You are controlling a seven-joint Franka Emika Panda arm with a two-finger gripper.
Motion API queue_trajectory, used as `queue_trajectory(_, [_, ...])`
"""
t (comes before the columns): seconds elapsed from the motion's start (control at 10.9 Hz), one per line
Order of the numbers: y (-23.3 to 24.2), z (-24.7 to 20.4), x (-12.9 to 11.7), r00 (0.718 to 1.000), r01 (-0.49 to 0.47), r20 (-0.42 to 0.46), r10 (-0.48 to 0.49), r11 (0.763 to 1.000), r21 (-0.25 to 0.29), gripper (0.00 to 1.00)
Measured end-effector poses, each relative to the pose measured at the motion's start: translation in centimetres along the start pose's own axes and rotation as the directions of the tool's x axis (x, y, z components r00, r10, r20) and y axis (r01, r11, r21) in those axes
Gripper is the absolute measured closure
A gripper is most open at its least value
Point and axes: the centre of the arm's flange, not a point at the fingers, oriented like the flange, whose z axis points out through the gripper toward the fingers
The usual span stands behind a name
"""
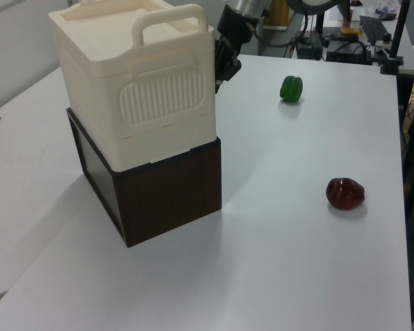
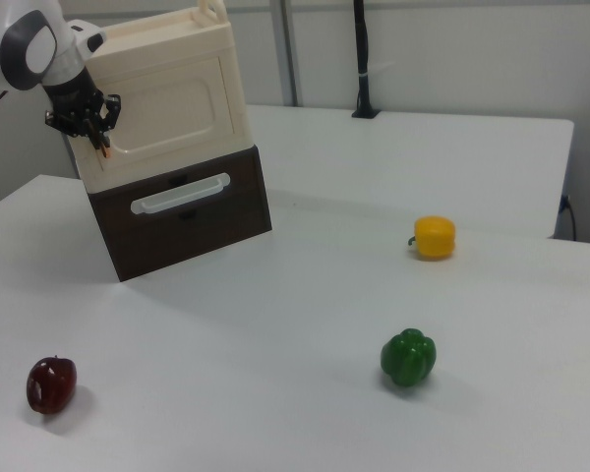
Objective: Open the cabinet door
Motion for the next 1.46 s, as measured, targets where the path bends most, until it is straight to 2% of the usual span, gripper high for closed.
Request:
queue_trajectory(0.46, [0.1, -0.1, -0.1, 1.0, -0.005, 0.011, 0.005, 1.0, 0.003, 0.86])
queue_trajectory(0.64, [0.9, -0.6, -1.0, 0.998, -0.014, 0.055, 0.013, 1.0, 0.012, 0.86])
queue_trajectory(1.0, [4.3, -2.5, -4.3, 0.988, -0.018, 0.153, 0.013, 0.999, 0.033, 0.86])
queue_trajectory(1.19, [8.0, -3.5, -7.7, 0.968, -0.091, 0.237, 0.079, 0.995, 0.04, 0.89])
queue_trajectory(1.28, [10.4, -3.9, -9.9, 0.954, -0.142, 0.273, 0.127, 0.989, 0.037, 0.84])
queue_trajectory(1.46, [14.5, -4.6, -13.5, 0.925, -0.228, 0.315, 0.211, 0.973, 0.019, 0.55])
